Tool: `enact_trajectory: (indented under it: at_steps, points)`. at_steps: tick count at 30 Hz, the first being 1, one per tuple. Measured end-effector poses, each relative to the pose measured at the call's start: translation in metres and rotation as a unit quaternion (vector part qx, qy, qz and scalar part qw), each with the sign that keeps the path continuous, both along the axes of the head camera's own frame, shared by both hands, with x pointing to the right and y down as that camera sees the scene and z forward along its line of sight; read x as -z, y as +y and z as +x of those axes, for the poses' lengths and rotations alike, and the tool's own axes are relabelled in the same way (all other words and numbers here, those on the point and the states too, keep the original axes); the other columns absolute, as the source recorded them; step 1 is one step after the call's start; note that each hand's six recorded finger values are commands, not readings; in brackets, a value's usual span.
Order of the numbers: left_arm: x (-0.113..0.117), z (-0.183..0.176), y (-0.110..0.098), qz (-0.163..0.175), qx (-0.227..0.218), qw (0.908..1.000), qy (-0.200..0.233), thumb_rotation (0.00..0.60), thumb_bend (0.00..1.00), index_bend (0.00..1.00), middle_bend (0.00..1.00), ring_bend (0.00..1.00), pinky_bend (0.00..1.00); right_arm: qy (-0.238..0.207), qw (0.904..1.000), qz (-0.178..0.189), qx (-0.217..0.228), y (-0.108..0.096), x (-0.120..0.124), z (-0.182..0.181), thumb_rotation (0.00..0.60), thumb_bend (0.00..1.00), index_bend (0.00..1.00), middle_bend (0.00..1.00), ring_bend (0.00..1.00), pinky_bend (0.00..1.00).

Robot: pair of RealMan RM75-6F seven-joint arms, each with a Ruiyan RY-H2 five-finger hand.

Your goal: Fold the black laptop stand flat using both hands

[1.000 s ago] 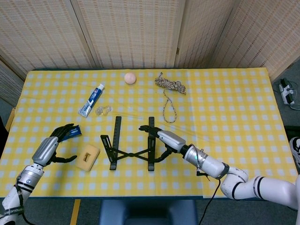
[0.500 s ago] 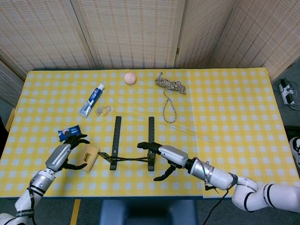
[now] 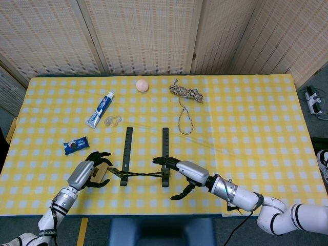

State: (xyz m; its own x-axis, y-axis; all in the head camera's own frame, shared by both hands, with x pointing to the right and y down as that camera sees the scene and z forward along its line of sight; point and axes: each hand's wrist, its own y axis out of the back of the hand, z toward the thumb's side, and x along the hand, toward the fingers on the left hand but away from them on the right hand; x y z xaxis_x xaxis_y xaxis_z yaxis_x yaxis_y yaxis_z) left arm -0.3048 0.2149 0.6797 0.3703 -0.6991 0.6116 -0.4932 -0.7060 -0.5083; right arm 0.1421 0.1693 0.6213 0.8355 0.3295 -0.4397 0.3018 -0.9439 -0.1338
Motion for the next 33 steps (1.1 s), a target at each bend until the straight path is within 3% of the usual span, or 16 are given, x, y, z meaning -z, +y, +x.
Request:
enact_trajectory:
  at_steps: [11, 33]
  points:
    - [-0.017, 0.023, 0.008, -0.018, 0.016, 0.9996, 0.015, 0.6, 0.37, 0.46, 0.23, 0.17, 0.11, 0.007, 1.0, 0.003, -0.006, -0.002, -0.004, 0.002, 0.6, 0.18, 0.0, 0.06, 0.11, 0.0]
    - [-0.025, 0.044, 0.013, -0.017, 0.031, 0.999, 0.028, 0.6, 0.42, 0.51, 0.25, 0.19, 0.12, 0.008, 0.9999, 0.002, -0.011, -0.003, -0.007, 0.004, 0.6, 0.18, 0.0, 0.06, 0.11, 0.0]
